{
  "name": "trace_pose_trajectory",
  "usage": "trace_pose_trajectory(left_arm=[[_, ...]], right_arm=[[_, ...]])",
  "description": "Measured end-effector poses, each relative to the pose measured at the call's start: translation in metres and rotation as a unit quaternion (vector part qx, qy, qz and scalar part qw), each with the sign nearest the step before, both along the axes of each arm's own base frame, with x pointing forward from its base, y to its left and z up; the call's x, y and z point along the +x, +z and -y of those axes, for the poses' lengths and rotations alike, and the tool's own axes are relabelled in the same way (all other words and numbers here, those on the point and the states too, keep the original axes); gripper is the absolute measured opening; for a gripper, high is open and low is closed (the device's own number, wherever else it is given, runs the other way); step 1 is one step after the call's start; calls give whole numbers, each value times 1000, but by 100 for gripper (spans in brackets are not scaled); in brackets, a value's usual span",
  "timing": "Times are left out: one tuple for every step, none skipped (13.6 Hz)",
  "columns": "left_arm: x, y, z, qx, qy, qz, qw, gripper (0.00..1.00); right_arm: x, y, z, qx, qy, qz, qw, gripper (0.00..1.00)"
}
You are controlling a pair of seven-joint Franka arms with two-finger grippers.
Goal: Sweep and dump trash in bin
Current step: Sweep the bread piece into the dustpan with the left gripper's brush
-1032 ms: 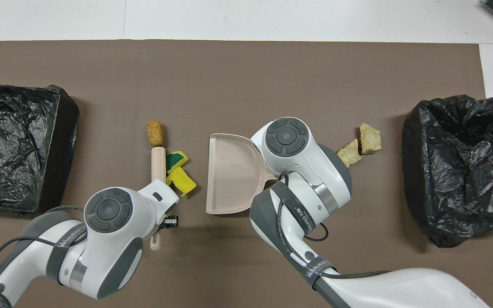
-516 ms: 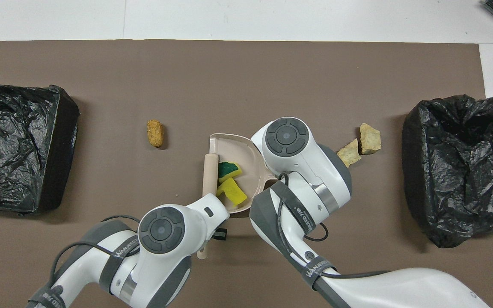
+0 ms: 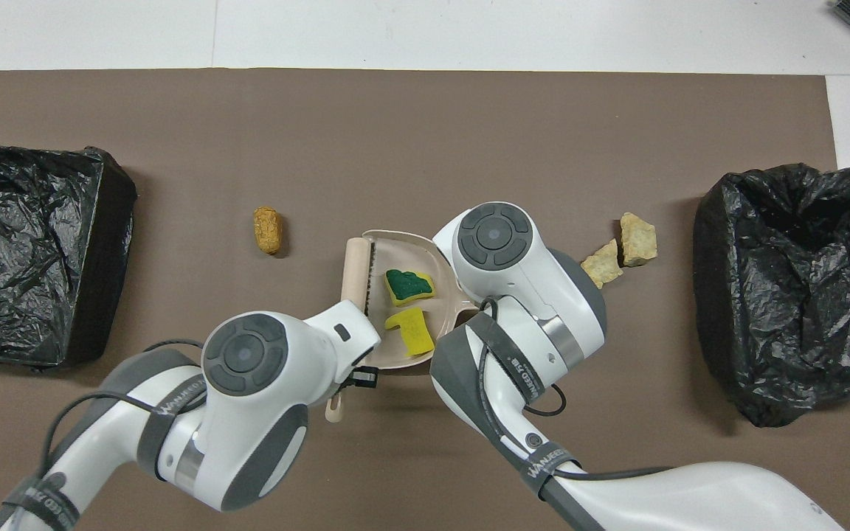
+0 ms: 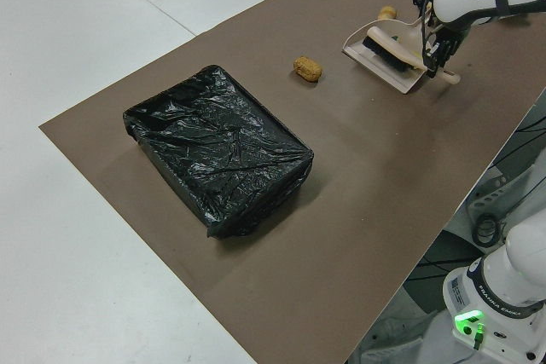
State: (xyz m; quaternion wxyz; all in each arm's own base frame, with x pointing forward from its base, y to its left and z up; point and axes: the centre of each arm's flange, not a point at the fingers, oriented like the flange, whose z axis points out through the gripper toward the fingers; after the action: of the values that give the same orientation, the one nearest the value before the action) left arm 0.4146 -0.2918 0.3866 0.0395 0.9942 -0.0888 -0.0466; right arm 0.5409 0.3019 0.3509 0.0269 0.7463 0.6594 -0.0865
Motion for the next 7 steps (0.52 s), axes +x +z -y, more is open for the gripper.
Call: trace_pose_trajectory(left_arm=[[13,2,-20,14,1,4,1000,26],[26,3,-40,26,0,9,1000,26],[40,5,-61,34,-6,13,999,26],[54,7,-83,40,-16,15,999,26],[72,10,-110,44,-29,16,998,26],[88,12,-134,46,-43,17,998,26],[101,12,-155,52,-61,20,997,26]], right_arm=[[0,0,0,0,0,0,1000,32],[0,0,0,0,0,0,1000,32],[0,0,0,0,0,0,1000,32],[0,0,0,0,0,0,1000,32],[0,0,0,0,0,0,1000,32],[0,0,0,0,0,0,1000,32],[0,0,0,0,0,0,1000,32]])
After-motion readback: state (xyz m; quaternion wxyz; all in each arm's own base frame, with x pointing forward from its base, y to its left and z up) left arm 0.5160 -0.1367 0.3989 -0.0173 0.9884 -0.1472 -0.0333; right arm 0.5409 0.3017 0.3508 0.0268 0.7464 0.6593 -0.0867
